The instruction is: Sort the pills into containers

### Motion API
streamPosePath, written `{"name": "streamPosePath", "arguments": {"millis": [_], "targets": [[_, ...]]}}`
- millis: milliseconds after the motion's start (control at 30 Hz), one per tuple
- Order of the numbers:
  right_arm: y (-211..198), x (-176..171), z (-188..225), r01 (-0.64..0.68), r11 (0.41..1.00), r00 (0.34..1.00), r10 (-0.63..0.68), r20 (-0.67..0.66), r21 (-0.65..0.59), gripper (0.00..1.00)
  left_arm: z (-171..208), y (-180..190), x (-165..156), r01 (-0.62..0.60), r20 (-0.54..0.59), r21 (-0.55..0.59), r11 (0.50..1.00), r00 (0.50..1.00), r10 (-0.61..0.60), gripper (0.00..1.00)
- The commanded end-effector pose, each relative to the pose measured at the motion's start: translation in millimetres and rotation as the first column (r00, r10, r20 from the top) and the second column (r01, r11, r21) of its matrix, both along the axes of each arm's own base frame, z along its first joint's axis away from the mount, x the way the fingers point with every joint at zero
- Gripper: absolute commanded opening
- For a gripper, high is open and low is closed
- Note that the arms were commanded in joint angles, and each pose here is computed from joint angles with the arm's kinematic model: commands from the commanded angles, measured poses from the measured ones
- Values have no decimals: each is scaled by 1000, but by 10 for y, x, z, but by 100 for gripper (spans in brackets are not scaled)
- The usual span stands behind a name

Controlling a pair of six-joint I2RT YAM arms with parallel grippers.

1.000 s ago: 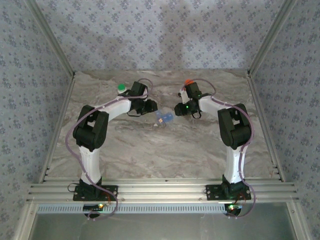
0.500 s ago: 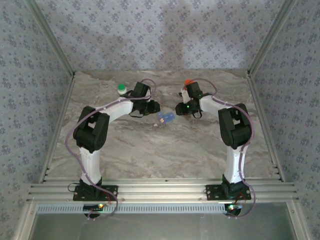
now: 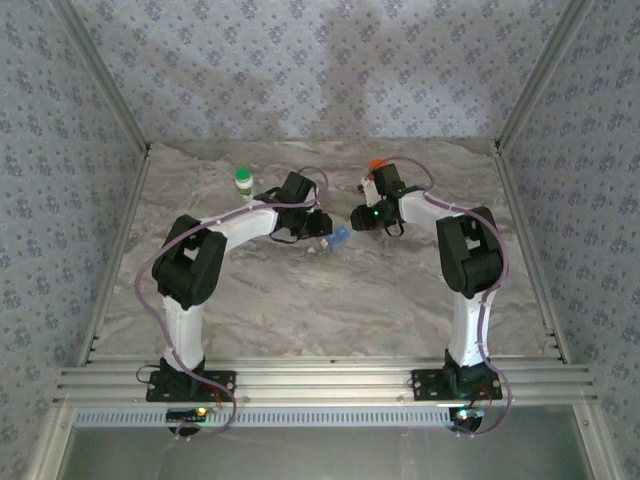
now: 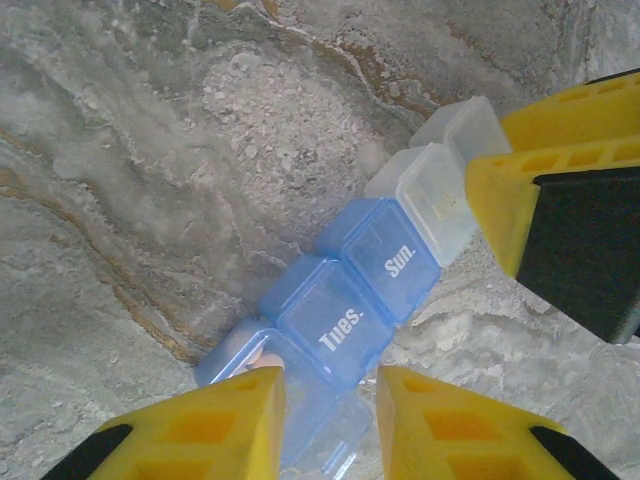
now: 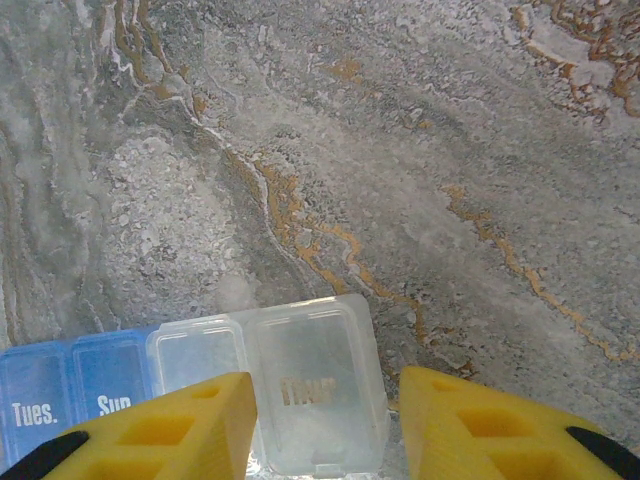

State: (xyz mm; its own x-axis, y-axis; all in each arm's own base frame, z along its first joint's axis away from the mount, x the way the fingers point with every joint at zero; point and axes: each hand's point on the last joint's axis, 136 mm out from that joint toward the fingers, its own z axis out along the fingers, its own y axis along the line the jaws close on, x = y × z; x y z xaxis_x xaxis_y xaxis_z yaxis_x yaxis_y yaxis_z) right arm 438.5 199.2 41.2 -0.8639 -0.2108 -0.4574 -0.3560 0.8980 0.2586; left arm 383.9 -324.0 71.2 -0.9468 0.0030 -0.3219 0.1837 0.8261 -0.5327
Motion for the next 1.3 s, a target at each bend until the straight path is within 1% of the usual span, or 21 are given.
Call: {"name": "streamPosePath", "arguments": {"millis": [0, 67, 100, 300, 433, 567, 967, 1133, 1267], "targets": [[-15, -132, -199, 5, 1000, 996, -6, -86, -16, 44, -126, 109, -65, 11, -17, 68, 998, 1000, -10, 28], [-6, -133, -189, 3, 1000, 996, -4, -85, -13, 44, -148, 170, -76, 9, -5, 114, 993, 1000, -8, 27], [-10, -136, -196, 4, 1000, 996, -5, -86, -15, 44, -152, 182, -83, 8, -2, 119, 993, 1000, -8, 26], [-5, -127, -215, 3, 1000, 996, -5, -91, -17, 44, -127, 99, -154, 36, -5, 91, 995, 999, -36, 18], [-6, -119, -221, 3, 1000, 996, -4, -93, -17, 44, -144, 94, -138, 39, -2, 112, 993, 999, -39, 14], [-1, -121, -216, -1, 1000, 995, -1, -96, -18, 44, -204, 139, -112, 29, -12, 150, 988, 1000, -28, 7], [-1, -108, -227, -1, 1000, 995, -1, -100, -18, 45, -123, 108, -103, 34, 3, 142, 989, 999, -35, 5], [4, -108, -231, -2, 1000, 995, 0, -102, -16, 45, 6, 37, -93, 39, 25, 120, 992, 999, -42, 4], [7, -105, -229, -2, 1000, 995, 1, -103, -14, 45, 45, 13, -66, 42, 34, 128, 991, 998, -46, 4]]}}
